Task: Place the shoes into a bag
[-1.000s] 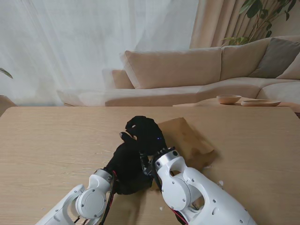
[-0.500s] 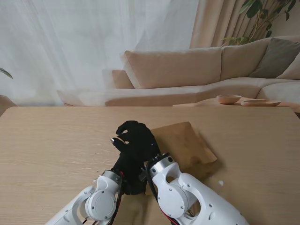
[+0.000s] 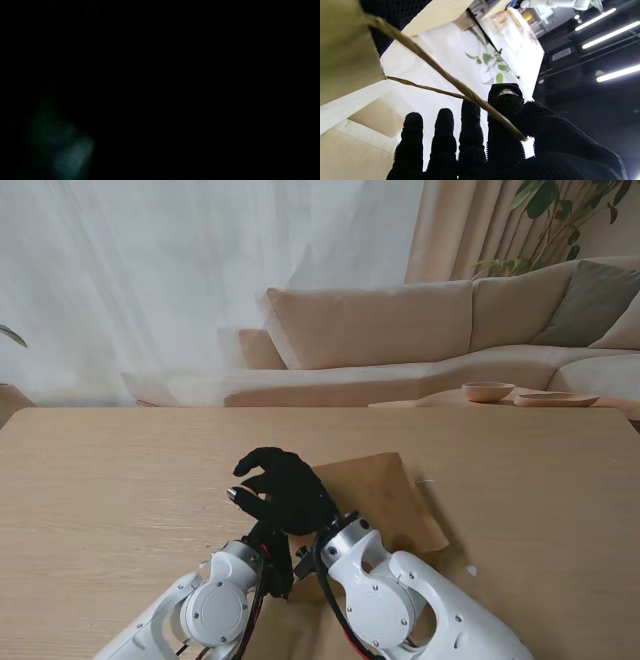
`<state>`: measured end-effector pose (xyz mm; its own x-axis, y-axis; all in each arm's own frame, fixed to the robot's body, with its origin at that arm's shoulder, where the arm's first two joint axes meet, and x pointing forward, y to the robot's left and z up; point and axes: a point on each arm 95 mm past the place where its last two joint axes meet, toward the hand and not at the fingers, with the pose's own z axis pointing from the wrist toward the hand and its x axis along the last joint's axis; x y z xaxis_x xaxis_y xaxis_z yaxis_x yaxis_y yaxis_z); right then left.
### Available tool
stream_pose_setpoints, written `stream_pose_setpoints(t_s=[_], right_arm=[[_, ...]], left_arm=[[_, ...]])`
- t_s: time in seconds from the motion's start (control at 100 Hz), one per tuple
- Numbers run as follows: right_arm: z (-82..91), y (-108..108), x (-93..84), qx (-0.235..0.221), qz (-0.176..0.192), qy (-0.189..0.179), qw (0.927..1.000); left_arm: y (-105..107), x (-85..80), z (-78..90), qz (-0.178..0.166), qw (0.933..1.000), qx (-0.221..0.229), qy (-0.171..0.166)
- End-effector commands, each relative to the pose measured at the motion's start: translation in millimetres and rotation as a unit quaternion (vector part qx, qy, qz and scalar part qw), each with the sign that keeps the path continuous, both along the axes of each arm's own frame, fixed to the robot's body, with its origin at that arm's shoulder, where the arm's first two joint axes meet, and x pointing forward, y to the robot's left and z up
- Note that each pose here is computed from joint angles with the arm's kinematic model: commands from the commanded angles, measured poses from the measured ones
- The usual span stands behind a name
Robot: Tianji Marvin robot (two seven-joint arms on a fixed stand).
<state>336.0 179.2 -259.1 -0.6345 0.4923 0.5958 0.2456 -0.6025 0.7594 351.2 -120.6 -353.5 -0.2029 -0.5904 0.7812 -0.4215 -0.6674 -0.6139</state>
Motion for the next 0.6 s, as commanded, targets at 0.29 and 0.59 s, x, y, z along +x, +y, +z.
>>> stream_pose_setpoints(t_s=[0.29, 0.59], right_arm=[[4.0, -0.6, -4.8, 0.018, 0.051, 0.015, 0.9984], [8.1, -12.9, -3.8, -0.005, 0.053, 0.019, 0.9984]], left_arm=[[-13.6, 9.9, 11.1, -0.038, 0.998, -0.005, -0.05], [-2.5, 17.1, 10.7, -0.061, 0.9963, 0.006, -0.06]])
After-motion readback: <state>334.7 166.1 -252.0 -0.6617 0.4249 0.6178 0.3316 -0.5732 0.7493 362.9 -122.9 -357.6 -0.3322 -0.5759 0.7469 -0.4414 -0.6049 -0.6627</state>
